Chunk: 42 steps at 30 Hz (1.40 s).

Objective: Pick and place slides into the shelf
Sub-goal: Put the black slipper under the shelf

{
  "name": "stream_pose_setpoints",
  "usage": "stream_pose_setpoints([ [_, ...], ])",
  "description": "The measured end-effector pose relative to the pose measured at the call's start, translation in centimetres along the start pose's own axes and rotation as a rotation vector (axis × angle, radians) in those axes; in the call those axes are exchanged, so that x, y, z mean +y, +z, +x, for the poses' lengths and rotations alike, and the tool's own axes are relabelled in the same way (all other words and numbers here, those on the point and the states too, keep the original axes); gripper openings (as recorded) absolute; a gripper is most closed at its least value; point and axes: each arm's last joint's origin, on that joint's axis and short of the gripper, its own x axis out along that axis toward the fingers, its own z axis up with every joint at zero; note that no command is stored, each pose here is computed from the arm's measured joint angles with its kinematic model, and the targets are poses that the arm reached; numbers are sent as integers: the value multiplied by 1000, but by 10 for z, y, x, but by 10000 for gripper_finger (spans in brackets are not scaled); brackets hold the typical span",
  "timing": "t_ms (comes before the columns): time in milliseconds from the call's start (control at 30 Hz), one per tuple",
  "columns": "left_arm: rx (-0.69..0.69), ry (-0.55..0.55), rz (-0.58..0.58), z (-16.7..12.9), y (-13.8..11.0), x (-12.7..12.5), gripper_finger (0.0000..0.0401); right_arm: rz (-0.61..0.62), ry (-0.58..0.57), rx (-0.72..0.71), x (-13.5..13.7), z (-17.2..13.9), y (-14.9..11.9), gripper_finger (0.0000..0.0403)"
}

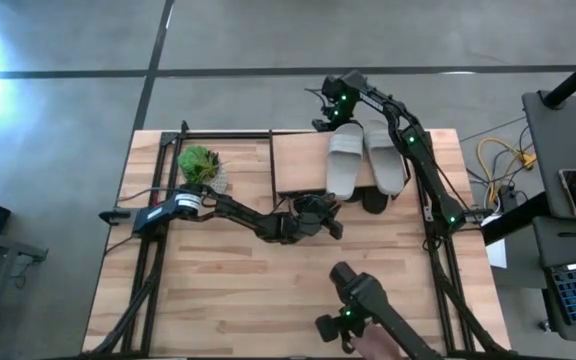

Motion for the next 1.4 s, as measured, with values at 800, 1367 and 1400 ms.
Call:
stream_pose_setpoints([
  [800,45,-63,32,1,-1,0,67,-49,-249,-117,1,-35,-13,43],
  [1367,36,-176,368,-13,0,-19,67,-277,-314,-772,66,-168,-93,43],
  [1400,38,-185,398,-15,-2,-22,67,-302,-313,-800,73,-178,-109,43],
])
